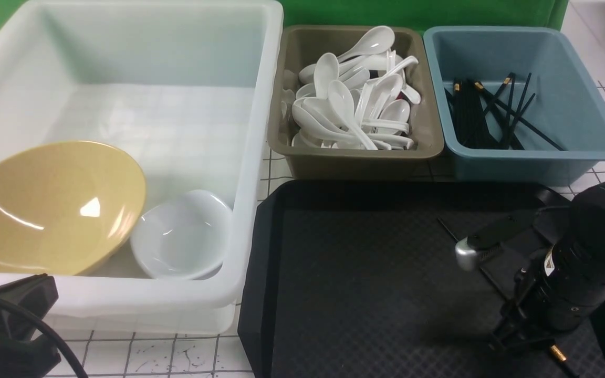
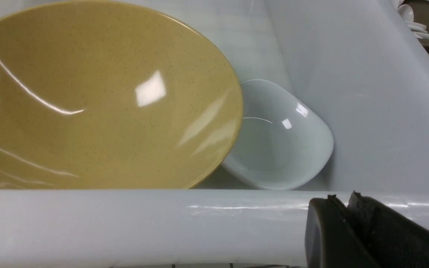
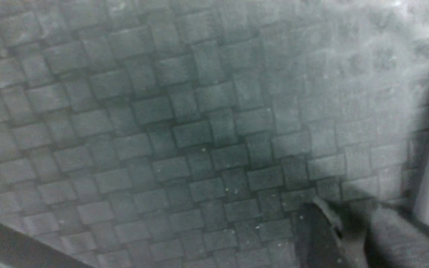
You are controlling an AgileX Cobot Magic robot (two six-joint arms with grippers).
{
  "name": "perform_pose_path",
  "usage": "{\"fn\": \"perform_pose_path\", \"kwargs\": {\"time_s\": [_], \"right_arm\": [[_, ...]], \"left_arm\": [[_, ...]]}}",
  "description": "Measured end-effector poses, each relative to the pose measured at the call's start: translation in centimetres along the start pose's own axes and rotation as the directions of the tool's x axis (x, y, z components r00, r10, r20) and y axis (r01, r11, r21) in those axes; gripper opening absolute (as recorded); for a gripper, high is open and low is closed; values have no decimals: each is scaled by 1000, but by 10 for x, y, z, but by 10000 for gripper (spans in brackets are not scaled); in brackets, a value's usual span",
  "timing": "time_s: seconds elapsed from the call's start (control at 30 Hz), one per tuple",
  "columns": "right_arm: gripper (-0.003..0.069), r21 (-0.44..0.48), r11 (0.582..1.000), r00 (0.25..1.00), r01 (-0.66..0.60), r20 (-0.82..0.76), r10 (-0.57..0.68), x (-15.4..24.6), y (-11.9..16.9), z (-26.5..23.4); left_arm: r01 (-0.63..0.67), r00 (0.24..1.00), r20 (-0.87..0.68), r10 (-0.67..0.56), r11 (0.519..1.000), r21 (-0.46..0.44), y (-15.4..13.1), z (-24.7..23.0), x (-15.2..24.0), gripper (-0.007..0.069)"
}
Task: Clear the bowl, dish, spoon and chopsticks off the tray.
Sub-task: Use the right arm to grab a chopstick, then use the right arm to put a chopstick into the small storage box on the right
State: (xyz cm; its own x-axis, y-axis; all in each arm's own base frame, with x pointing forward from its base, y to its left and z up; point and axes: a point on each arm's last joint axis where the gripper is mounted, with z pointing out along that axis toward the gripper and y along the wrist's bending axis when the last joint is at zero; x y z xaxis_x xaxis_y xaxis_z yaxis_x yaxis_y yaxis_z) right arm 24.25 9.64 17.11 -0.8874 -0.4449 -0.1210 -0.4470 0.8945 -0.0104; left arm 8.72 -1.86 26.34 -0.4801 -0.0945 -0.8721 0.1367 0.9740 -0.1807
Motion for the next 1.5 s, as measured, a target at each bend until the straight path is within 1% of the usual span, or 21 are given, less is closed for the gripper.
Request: {"fn": "perform_pose_path", "kwargs": {"time_s": [0.2,0.3,0.4,0.53,0.57,0.6,0.67,0.73,0.77,0.8,0.83,0.87,0.9,1.0,1.07,1.2,1.3,1.37,1.4,1.43,1.5], "right_arm": [[289,11,997,993,-74,98,72,-9,-12,-18],[318,13,996,995,-92,29,91,-3,-18,-2],[312,11,996,996,-91,-22,92,0,-18,11],[199,6,998,998,-62,-23,62,-2,-17,12],[125,1,999,999,-46,-26,46,-2,-15,10],[91,-5,999,999,-37,-27,37,-3,-13,8],[83,-12,1000,1000,-22,3,22,-7,-7,-8],[83,-9,1000,995,-4,95,5,-14,-2,-33],[83,-1,1000,981,5,195,-5,-21,-1,-54],[83,12,1000,955,12,295,-15,-30,0,-74],[83,47,999,898,13,438,-32,-39,-3,-99],[83,75,997,841,-1,540,-40,-48,-7,-117],[83,109,993,750,-36,660,-45,-60,-15,-134],[83,135,979,560,-150,828,-28,-94,-49,-152],[88,125,970,531,-208,847,5,-114,-71,-144],[145,27,929,634,-369,739,230,-153,-116,-82],[225,15,899,702,-437,631,330,-162,-128,-55],[271,16,890,717,-455,600,356,-166,-131,-53],[271,18,890,721,-456,594,358,-166,-130,-52],[301,25,887,733,-461,575,365,-166,-131,-59],[317,41,892,741,-450,575,348,-161,-129,-77]], "left_arm": [[0,1000,14,0,1000,-4,0,0,-1,35],[0,1000,14,0,1000,-4,0,0,-1,35],[0,1000,14,0,1000,-4,0,0,-1,35],[0,1000,15,0,1000,-4,0,0,-1,35],[0,1000,15,0,1000,-4,0,0,-1,35],[0,1000,15,0,1000,-4,0,0,-1,35],[-1,1000,17,1,1000,-5,0,0,-2,35],[-9,1000,21,9,1000,-8,1,0,-2,35],[-18,1000,25,18,1000,-10,1,0,-2,35],[-25,999,31,25,1000,-13,1,0,-3,35],[-32,999,38,33,999,-18,2,0,-3,35],[-33,998,47,34,999,-21,2,0,-4,35],[-37,998,55,39,999,-26,2,0,-5,35],[-45,997,60,47,999,-29,3,0,-5,35],[-46,997,58,48,999,-30,3,0,-5,35],[-48,997,55,49,998,-30,3,1,-4,35],[-45,997,55,47,999,-28,3,1,-4,35],[-41,998,56,43,999,-26,2,1,-4,35],[-41,998,56,43,999,-26,2,1,-4,35],[-39,998,57,40,999,-24,2,1,-4,35],[-38,998,57,40,999,-24,2,1,-4,35]]}}
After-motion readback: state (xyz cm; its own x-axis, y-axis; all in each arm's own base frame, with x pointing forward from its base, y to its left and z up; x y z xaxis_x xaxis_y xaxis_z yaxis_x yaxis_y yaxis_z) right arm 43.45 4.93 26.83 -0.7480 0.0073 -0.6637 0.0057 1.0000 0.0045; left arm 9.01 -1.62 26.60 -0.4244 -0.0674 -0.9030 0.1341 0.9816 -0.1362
